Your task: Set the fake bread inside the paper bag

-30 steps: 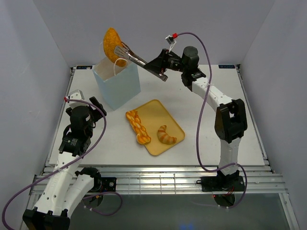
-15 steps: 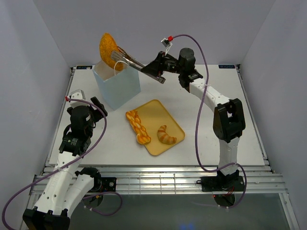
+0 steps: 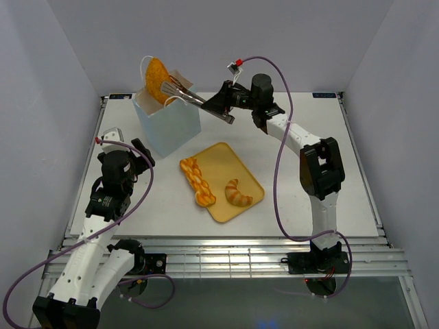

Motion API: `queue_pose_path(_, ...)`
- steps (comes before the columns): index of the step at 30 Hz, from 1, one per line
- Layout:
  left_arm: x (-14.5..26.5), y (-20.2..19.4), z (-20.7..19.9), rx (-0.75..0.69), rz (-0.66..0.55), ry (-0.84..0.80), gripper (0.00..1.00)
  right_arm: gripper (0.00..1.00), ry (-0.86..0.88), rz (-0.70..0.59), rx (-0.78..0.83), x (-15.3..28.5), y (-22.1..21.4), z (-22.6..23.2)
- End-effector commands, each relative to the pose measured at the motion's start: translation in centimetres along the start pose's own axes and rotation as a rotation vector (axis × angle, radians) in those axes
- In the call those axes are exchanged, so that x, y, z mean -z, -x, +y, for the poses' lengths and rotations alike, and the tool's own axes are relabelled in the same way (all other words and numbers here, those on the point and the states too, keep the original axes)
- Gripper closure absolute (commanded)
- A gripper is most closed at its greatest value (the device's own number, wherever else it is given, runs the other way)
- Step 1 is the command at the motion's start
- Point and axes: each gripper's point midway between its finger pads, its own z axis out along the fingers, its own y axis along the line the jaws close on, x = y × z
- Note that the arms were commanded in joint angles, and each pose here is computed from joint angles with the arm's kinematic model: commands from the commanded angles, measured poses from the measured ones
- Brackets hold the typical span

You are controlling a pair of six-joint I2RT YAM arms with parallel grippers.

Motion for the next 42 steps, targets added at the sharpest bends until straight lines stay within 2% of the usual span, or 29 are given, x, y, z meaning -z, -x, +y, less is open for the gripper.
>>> queue_pose_path(1,0.0,0.6,-0.5,0.000,-0.019,-0.025,0.08,0.79,0.038,-0.069,0.116,0.1,3.0,1.8)
queue_pose_path(16,-0.1,0.4,-0.8,0.000,-0.010,-0.041,0.08,0.53,0.034,-0.069,0.106,0.3,3.6,2.5)
queue_pose_path(32,-0.2,0.2,-0.8,-0.003,-0.001,-0.046,0.08,0.53,0.053,-0.097,0.132,1.8,6.3,5.5)
queue_pose_path(38,-0.2,0.2,-0.7,-0.005,-0.004,-0.040,0.08,0.53,0.044,-0.170,0.186,5.3,10.3,8.9)
queue_pose_path(42,-0.2,0.2,-0.7,-0.007,-0.003,-0.038,0.08,0.54,-0.027,-0.213,0.185,8.5,11.7,8.8)
